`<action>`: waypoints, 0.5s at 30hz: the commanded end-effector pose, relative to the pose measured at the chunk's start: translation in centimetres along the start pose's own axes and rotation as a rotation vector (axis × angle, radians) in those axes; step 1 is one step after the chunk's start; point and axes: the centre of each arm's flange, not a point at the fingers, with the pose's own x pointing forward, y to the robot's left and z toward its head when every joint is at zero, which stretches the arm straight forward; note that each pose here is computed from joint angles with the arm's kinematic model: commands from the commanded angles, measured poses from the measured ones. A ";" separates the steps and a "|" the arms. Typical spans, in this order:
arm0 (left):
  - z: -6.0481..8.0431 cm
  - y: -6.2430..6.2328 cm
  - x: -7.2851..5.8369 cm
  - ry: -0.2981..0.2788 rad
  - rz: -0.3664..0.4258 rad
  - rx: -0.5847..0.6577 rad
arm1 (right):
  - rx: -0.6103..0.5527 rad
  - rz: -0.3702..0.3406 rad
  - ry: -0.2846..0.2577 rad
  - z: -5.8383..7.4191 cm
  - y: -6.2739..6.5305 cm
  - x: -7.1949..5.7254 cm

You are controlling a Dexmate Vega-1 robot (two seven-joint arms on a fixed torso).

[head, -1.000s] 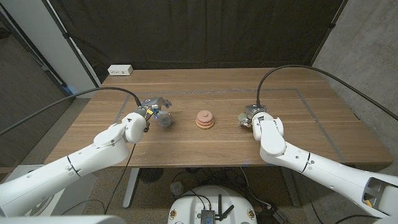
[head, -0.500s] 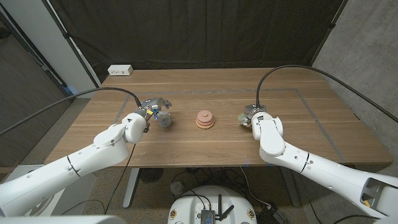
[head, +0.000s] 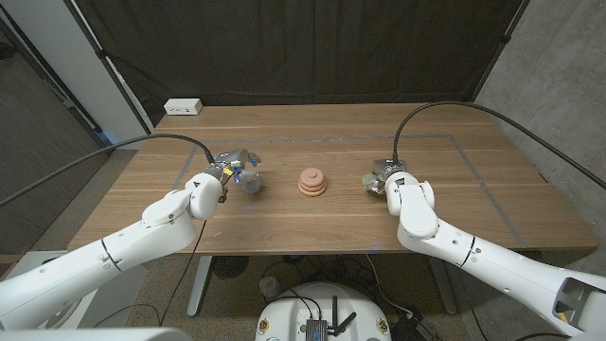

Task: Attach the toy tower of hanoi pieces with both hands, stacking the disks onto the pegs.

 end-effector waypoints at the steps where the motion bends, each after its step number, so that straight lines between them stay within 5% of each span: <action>1: 0.1 0.2 -0.1 0.002 0.010 -0.003 | 0.044 -0.014 -0.031 -0.5 -0.1 0.1; 15: 0.0 0.3 0.1 -0.004 0.010 0.000 | 0.093 -0.051 -0.069 -0.7 -1.1 -0.3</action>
